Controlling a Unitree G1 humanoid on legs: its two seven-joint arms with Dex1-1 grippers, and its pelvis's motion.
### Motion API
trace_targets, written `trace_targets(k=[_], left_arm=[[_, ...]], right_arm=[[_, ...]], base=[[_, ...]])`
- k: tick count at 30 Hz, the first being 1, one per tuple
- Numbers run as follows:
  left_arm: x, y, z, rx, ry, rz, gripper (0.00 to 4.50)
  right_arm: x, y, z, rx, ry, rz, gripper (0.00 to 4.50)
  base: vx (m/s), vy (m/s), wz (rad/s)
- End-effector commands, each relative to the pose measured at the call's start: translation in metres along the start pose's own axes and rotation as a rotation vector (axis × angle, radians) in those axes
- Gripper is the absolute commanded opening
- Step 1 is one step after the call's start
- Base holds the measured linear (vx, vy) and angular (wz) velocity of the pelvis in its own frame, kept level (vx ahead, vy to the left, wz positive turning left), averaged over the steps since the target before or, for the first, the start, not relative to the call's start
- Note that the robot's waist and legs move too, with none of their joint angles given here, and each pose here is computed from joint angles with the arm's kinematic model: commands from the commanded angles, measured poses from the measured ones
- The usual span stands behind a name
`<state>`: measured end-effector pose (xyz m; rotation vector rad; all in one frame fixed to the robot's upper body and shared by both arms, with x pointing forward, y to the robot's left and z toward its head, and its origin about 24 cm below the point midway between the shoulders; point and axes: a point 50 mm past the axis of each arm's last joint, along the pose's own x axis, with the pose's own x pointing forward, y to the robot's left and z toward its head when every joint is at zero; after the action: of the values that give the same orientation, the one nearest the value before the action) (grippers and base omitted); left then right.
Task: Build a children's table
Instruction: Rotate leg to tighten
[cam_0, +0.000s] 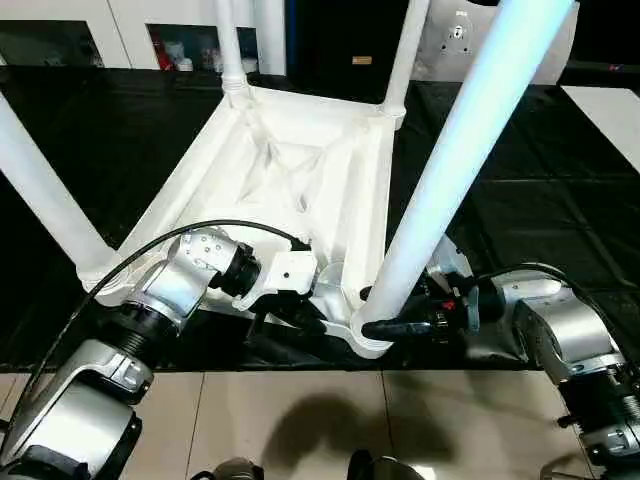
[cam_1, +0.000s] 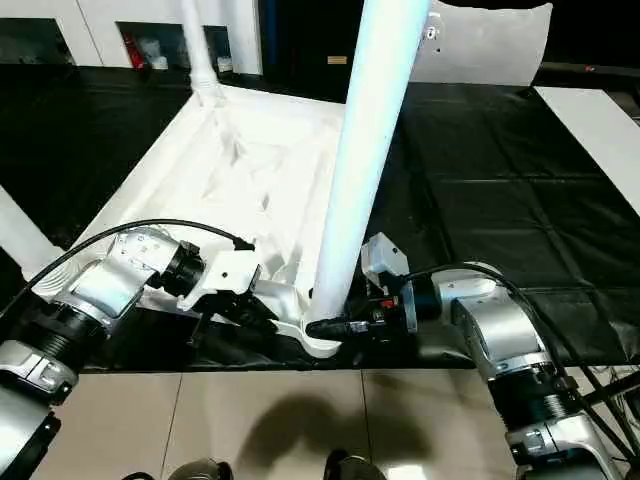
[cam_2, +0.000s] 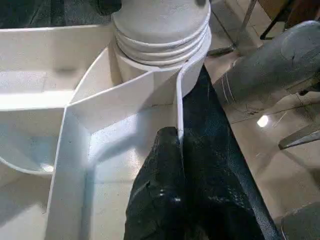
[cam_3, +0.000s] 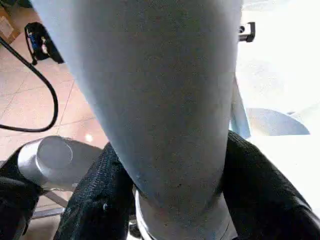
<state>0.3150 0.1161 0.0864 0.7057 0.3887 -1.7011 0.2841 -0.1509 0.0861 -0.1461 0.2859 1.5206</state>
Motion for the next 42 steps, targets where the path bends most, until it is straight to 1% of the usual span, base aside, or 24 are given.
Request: trace_targets(k=[1, 11, 14, 15, 16, 17, 19, 21, 22, 23, 24, 25, 28, 31, 33, 35, 36, 37, 39, 42], left_arm=[[0.003, 0.001, 0.0, 0.021, 0.035, -0.024, 0.0], [0.003, 0.002, -0.001, -0.006, 0.032, 0.009, 0.0], [0.003, 0.005, -0.001, -0.041, 0.016, 0.053, 0.0], [0.004, 0.01, 0.003, -0.107, -0.03, 0.123, 0.0], [0.005, 0.012, 0.006, -0.142, -0.052, 0.157, 0.0], [0.005, 0.012, 0.006, -0.142, -0.052, 0.157, 0.0], [0.007, 0.015, 0.009, -0.185, -0.072, 0.196, 0.0], [0.012, 0.02, 0.019, -0.265, -0.108, 0.274, 0.0], [0.013, 0.021, 0.019, -0.27, -0.111, 0.283, 0.0], [0.016, 0.026, 0.026, -0.308, -0.133, 0.336, 0.0], [0.016, 0.026, 0.026, -0.31, -0.134, 0.338, 0.0], [0.018, 0.03, 0.031, -0.34, -0.15, 0.373, 0.0], [0.021, 0.038, 0.038, -0.384, -0.158, 0.462, 0.0], [0.025, 0.047, 0.042, -0.42, -0.143, 0.587, 0.0], [0.028, 0.055, 0.046, -0.45, -0.141, 0.71, 0.0], [0.029, 0.056, 0.047, -0.45, -0.136, 0.738, 0.0], [0.028, 0.059, 0.048, -0.457, -0.155, 0.789, 0.0], [0.028, 0.06, 0.049, -0.46, -0.161, 0.804, 0.0], [0.03, 0.056, 0.048, -0.455, -0.161, 0.781, 0.0], [0.031, 0.052, 0.045, -0.44, -0.146, 0.75, 0.0]], right_arm=[[0.001, 0.005, -0.002, 0.018, 0.01, 0.06, 2.12], [0.005, 0.01, -0.004, 0.025, 0.005, 0.069, 2.09], [0.011, 0.011, -0.005, 0.058, -0.016, 0.024, 2.09], [0.021, 0.009, -0.006, 0.104, -0.06, -0.073, 2.09], [0.027, 0.007, -0.005, 0.114, -0.075, -0.133, 2.09], [0.027, 0.007, -0.005, 0.114, -0.075, -0.133, 2.09], [0.035, 0.002, -0.005, 0.129, -0.093, -0.221, 2.09], [0.049, -0.005, -0.002, 0.187, -0.155, -0.339, 2.09], [0.05, -0.006, -0.001, 0.194, -0.161, -0.351, 2.08], [0.058, -0.011, 0.002, 0.236, -0.201, -0.415, 2.07], [0.058, -0.011, 0.002, 0.238, -0.203, -0.417, 2.07], [0.064, -0.014, 0.005, 0.271, -0.232, -0.465, 2.07], [0.074, -0.02, 0.009, 0.306, -0.249, -0.564, 2.07], [0.088, -0.027, 0.009, 0.344, -0.224, -0.715, 2.07], [0.097, -0.036, 0.008, 0.411, -0.218, -0.874, 2.07], [0.099, -0.038, 0.008, 0.438, -0.223, -0.919, 2.07], [0.102, -0.039, 0.01, 0.472, -0.261, -0.922, 2.77], [0.102, -0.039, 0.011, 0.481, -0.272, -0.921, 2.77], [0.101, -0.041, 0.015, 0.413, -0.284, -0.946, 2.77], [0.097, -0.042, 0.017, 0.373, -0.285, -0.953, 3.19]], base=[[0.0, 0.0, 0.0], [0.0, 0.0, 0.0], [0.0, 0.0, 0.0], [0.0, 0.0, 0.0], [0.0, 0.0, 0.0], [-0.051, -0.012, -0.03], [-0.025, -0.006, -0.01], [0.0, 0.0, 0.0], [-0.051, -0.002, -0.07], [0.0, 0.0, 0.0], [0.0, 0.0, 0.0], [0.0, 0.0, 0.0], [0.0, 0.0, 0.0], [0.0, 0.0, 0.0], [0.0, 0.0, 0.0], [0.0, 0.0, 0.0], [0.0, 0.0, 0.0], [0.0, 0.0, 0.0], [0.0, 0.0, 0.0], [0.0, 0.0, 0.0]])
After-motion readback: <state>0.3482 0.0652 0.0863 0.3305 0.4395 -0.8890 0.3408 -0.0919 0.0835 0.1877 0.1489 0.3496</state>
